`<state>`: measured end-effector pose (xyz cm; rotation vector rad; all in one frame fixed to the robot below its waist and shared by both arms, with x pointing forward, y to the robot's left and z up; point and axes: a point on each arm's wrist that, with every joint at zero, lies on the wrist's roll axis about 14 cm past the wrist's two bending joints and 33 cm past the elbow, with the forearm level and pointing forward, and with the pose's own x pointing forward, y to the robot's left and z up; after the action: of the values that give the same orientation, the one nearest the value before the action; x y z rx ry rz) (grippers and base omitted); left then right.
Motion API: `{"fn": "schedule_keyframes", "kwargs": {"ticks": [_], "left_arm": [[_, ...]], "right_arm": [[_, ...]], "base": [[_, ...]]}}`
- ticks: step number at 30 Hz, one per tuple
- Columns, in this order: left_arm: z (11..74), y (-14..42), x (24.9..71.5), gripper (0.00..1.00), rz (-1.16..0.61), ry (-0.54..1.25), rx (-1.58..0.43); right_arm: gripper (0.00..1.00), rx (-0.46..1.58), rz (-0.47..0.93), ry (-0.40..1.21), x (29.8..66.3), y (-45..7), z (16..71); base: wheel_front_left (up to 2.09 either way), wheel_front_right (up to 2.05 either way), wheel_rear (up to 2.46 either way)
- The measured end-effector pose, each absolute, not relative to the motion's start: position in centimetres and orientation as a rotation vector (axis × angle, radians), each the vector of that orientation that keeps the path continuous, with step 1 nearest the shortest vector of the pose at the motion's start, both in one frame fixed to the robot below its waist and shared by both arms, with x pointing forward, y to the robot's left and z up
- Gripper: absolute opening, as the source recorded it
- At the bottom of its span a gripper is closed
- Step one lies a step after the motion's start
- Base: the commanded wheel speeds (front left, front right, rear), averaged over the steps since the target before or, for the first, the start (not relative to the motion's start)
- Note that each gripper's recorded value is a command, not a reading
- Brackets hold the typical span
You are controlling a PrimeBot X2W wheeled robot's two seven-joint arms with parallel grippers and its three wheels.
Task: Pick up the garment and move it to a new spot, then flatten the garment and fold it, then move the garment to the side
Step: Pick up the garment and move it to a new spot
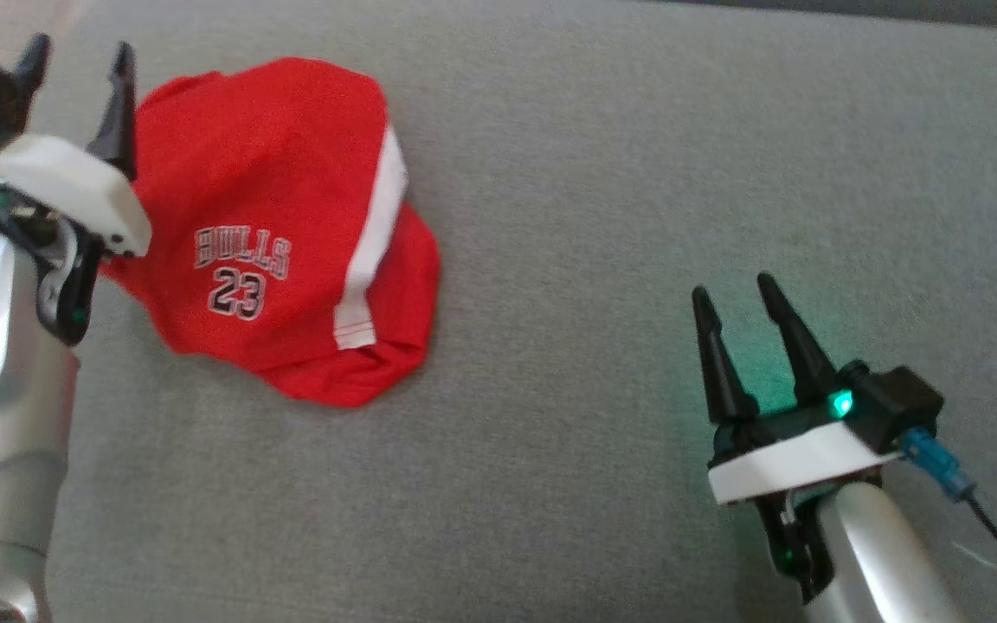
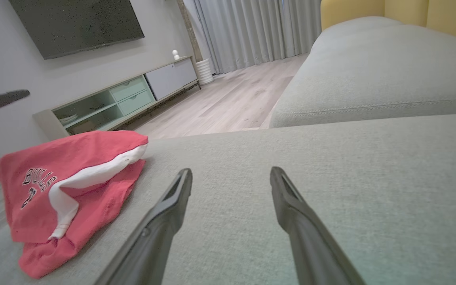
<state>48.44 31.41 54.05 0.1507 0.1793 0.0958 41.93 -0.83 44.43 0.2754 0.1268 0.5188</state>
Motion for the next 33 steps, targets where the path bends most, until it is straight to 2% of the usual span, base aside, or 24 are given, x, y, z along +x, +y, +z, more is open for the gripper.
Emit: {"fn": "schedule_keyframes", "kwargs": {"ticks": [7, 15, 16, 17, 18, 23, 29, 33], "left_arm": [[46.0, 29.7, 50.7, 1.0, 0.011, 0.556, 0.111], [39.1, 28.0, 51.4, 1.0, -0.035, 0.767, 0.044], [38.6, 27.7, 51.3, 0.8, -0.041, 0.784, 0.036], [38.4, 27.6, 51.3, 0.33, -0.039, 0.789, 0.019], [38.4, 27.6, 51.2, 0.0, -0.035, 0.783, 0.003], [41.0, 28.1, 52.1, 0.0, -0.02, 0.651, -0.029], [48.4, 28.6, 54.3, 0.0, -0.015, 0.376, -0.041], [52.8, 28.4, 54.2, 0.0, -0.033, 0.235, -0.056]], "right_arm": [[1.0, 0.293, 0.447, 0.1, 44.5, -3.1, 44.3], [1.0, 0.291, 0.375, 0.143, 45.2, -5.5, 41.9], [1.0, 0.289, 0.37, 0.146, 45.2, -5.7, 41.8], [1.0, 0.287, 0.368, 0.146, 45.2, -5.8, 41.8], [1.0, 0.286, 0.366, 0.145, 45.2, -5.8, 41.8], [1.0, 0.277, 0.38, 0.126, 45.1, -5.5, 42.7], [1.0, 0.27, 0.404, 0.097, 44.8, -4.8, 44.1], [1.0, 0.271, 0.418, 0.069, 44.4, -4.3, 45.5]], "base": [[0.0, 0.0, 0.0], [0.0, 0.0, 0.0], [0.0, 0.0, 0.0], [0.0, 0.0, 0.0], [0.0, 0.0, 0.0], [0.0, 0.0, 0.0], [0.0, 0.0, 0.0], [0.0, 0.0, 0.0]]}}
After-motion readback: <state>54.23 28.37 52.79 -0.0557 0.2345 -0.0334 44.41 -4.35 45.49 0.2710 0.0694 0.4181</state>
